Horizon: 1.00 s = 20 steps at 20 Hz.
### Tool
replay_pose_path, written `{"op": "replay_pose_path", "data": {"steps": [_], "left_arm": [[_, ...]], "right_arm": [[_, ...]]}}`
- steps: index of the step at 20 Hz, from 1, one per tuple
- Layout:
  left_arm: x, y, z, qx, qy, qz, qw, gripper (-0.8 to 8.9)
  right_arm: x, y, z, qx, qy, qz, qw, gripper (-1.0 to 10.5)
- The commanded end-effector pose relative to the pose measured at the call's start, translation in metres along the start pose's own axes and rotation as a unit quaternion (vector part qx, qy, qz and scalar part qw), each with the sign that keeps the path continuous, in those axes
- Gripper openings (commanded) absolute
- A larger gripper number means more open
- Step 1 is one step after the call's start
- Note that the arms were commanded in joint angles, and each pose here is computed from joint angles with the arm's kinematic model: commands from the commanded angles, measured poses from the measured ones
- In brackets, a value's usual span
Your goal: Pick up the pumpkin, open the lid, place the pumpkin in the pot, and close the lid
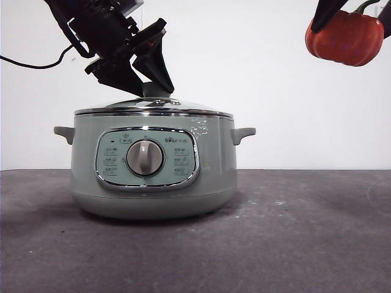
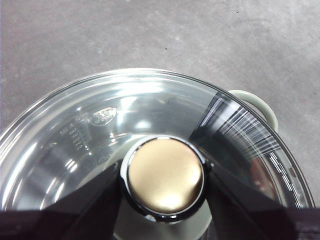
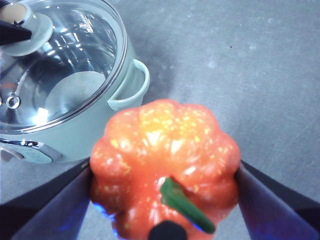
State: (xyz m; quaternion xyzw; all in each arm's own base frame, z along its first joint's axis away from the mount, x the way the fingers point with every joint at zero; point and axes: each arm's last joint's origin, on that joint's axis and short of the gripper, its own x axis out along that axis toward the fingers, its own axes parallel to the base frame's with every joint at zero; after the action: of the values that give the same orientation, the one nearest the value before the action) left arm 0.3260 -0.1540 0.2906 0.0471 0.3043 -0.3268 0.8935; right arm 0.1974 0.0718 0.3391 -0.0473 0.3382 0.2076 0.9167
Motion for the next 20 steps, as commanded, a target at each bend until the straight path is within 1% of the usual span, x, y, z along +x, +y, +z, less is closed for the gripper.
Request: {"op": "replay_pose_path", "data": {"steps": [1,4,12,14,16,17,20], "left_arm": [[-0.003,0.001,0.004,0.004,-0.012,0.004,1.0,-0.08],[-0.019,0.0,0.013,0.008,-0.035,0.007,0.999,-0.08],[-0.077,-0.012,0.026,0.019,-0.084,0.017,0.996,-0.08],[-0.099,-0.017,0.028,0.02,-0.094,0.032,0.995,-0.08],[-0.124,-0.022,0.027,0.021,-0.107,0.051,0.993,-0.08],[-0.137,-0.025,0.026,0.022,-0.113,0.059,0.992,-0.08],[-0.177,-0.035,0.018,0.021,-0.122,0.079,0.989,-0.08]], "right_arm": [[-0.001,0.001,0.001,0.003,-0.004,0.003,1.0,-0.1],[-0.001,0.002,0.001,0.003,-0.005,0.028,1.0,-0.1],[-0.001,0.003,0.004,0.0,-0.024,0.03,0.999,-0.1],[0.001,0.009,0.008,-0.011,-0.041,0.044,0.998,-0.1],[0.007,0.017,0.014,-0.02,-0.058,0.078,0.995,-0.1],[0.011,0.021,0.017,-0.021,-0.065,0.086,0.994,-0.1],[0.03,0.036,0.028,-0.033,-0.067,0.112,0.991,-0.1]]}}
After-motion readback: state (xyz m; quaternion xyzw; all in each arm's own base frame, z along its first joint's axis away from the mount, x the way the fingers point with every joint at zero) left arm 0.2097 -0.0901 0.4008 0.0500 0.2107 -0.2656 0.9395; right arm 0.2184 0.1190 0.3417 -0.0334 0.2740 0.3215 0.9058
